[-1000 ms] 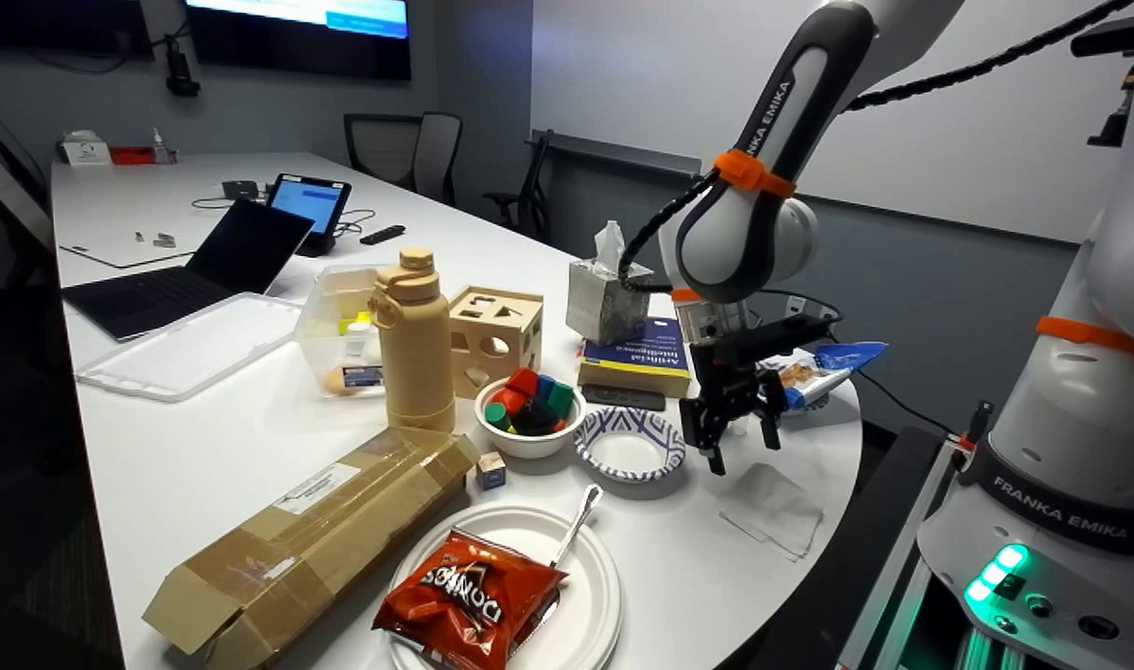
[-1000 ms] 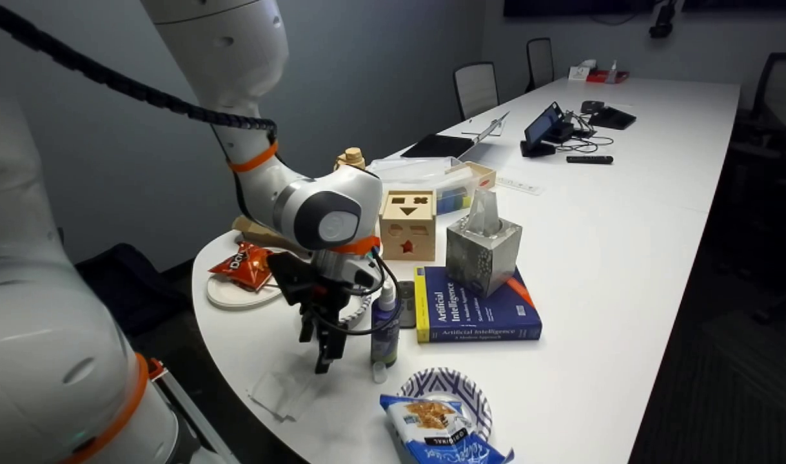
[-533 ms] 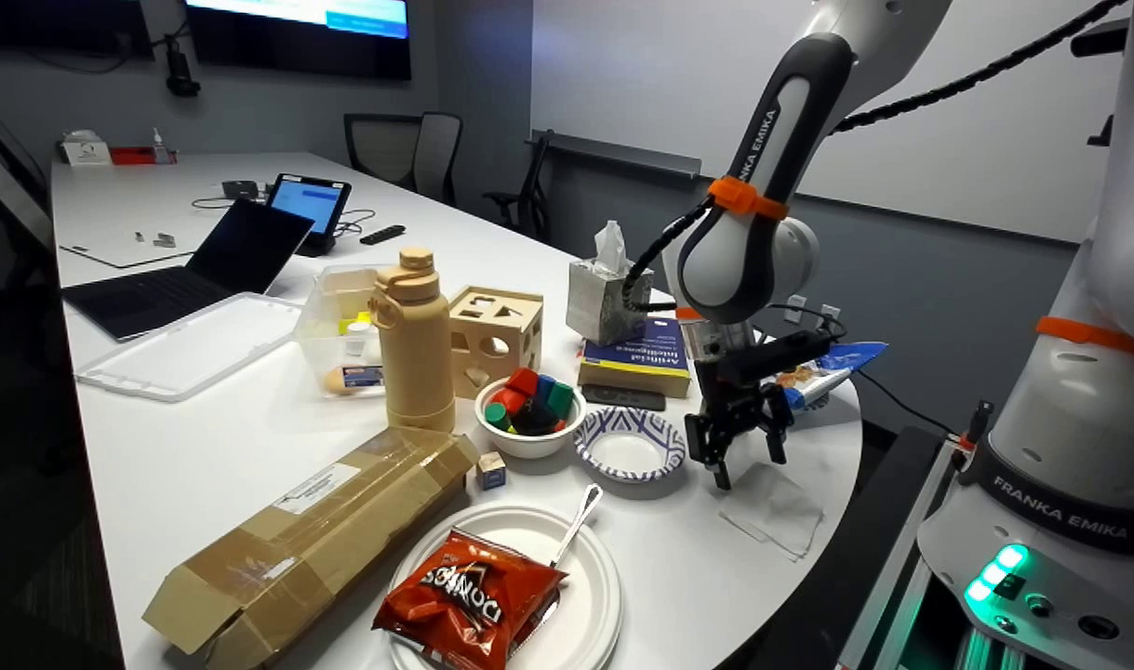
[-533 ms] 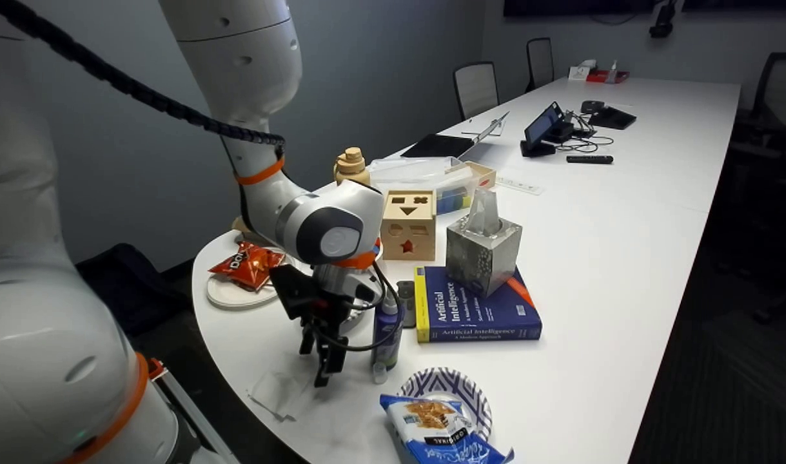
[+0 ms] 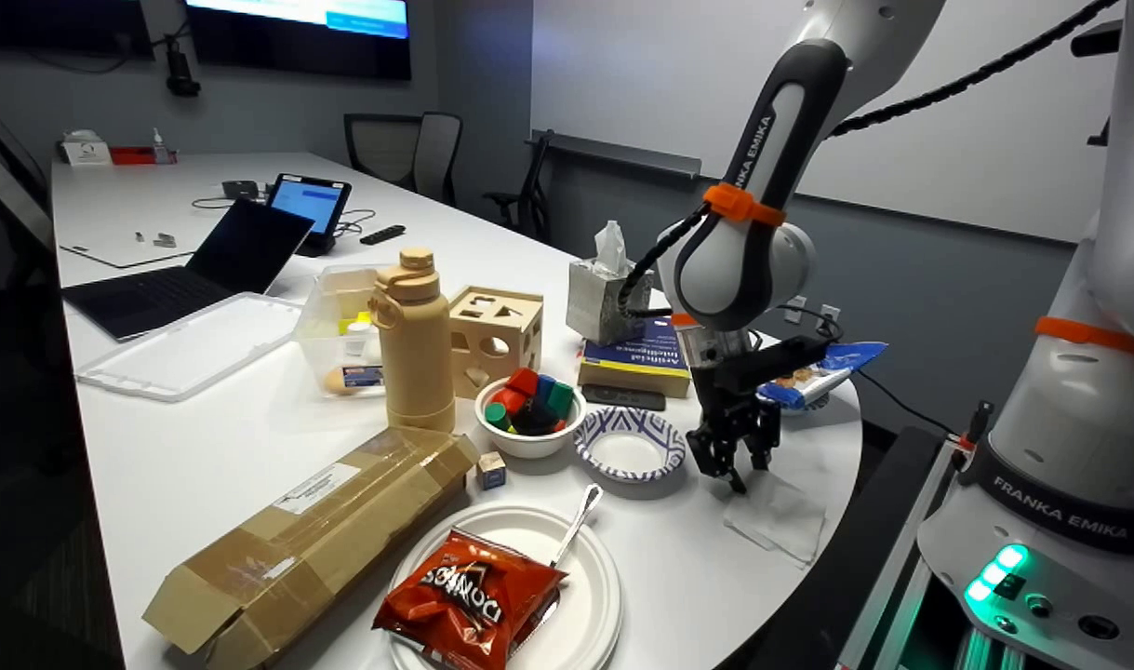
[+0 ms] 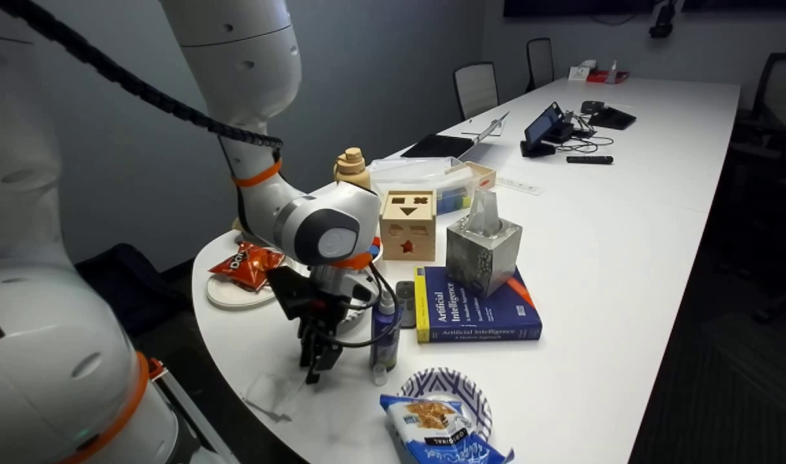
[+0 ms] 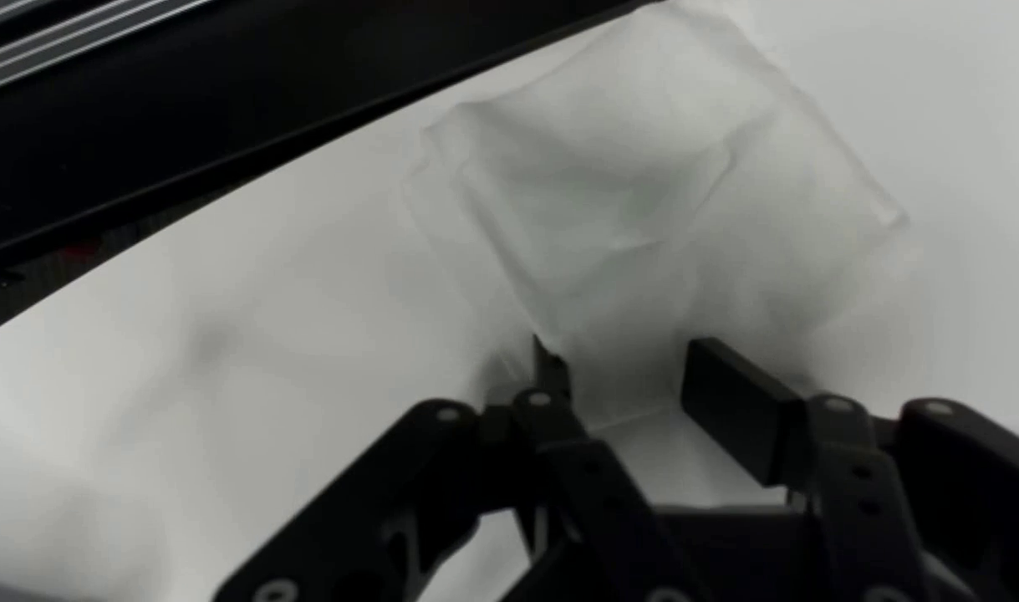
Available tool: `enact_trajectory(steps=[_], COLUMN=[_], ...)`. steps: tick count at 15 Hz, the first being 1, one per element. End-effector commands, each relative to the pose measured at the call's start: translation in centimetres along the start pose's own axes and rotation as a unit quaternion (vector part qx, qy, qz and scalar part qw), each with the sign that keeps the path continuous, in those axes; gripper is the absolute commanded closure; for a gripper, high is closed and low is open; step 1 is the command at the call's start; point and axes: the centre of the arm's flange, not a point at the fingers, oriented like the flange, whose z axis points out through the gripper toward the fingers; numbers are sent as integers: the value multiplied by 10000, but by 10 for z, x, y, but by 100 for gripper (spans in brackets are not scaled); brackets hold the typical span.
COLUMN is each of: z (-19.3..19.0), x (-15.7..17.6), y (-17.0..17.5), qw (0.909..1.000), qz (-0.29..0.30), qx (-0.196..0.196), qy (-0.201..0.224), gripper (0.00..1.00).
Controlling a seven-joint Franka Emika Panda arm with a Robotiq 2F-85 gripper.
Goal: Use the paper towel to clean the bowl
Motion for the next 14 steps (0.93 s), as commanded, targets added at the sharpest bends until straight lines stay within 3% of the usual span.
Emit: enact_trajectory(steps=[1, 3, 9, 14], z=[12, 12, -8, -54], x=[-18, -18, -22, -45], y=[8, 8, 4, -12], qw=[10000, 10000, 9998, 9984], qz=[-20, -18, -83, -277], qx=[-19, -15, 149, 103], qy=[-13, -42, 31, 490], gripper=[89, 99, 99, 99])
